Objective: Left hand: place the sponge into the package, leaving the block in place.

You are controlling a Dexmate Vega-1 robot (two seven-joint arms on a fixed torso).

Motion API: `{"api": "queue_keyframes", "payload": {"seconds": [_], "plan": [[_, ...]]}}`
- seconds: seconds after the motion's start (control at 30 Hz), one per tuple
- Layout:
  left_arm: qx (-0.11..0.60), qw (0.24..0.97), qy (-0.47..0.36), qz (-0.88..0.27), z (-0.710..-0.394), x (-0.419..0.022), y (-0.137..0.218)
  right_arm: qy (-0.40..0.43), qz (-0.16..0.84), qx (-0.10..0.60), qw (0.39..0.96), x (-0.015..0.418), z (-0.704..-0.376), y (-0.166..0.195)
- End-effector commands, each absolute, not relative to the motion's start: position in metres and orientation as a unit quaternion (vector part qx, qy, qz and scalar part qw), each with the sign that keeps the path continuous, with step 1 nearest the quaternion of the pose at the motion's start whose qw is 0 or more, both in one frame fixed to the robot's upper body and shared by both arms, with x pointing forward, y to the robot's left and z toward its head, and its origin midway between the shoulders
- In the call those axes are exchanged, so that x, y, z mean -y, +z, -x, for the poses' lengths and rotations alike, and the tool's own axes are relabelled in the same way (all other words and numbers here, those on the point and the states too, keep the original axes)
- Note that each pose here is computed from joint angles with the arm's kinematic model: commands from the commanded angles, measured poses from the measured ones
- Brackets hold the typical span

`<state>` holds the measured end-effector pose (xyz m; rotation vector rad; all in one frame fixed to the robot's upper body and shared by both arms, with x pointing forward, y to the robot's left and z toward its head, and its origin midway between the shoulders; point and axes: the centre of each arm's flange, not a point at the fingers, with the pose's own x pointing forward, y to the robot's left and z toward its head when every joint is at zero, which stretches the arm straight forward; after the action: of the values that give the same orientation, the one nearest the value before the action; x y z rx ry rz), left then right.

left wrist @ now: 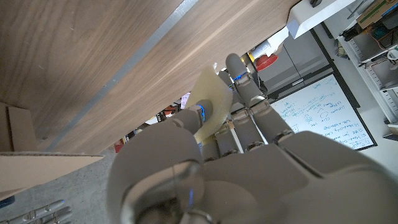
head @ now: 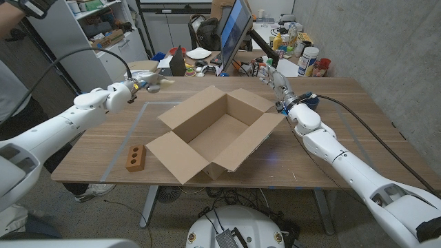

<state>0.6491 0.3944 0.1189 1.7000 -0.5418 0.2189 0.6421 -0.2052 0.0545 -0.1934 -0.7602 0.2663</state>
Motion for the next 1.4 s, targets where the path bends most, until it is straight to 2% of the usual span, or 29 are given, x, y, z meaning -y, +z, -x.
{"api": "queue_keyframes", "payload": {"seconds": [0.03,0.37,1.4], "plan": [[0.264,0.666,0.092,-0.692,-0.634,-0.396,0.130,0.128,0.120,0.358,0.917,0.212,-0.655,0.070],[0.294,0.690,0.065,-0.658,-0.622,-0.385,0.136,0.111,0.126,0.353,0.920,0.223,-0.657,0.079],[0.356,0.735,-0.048,-0.575,-0.592,-0.348,0.152,0.079,0.113,0.347,0.928,0.248,-0.650,0.071]]}}
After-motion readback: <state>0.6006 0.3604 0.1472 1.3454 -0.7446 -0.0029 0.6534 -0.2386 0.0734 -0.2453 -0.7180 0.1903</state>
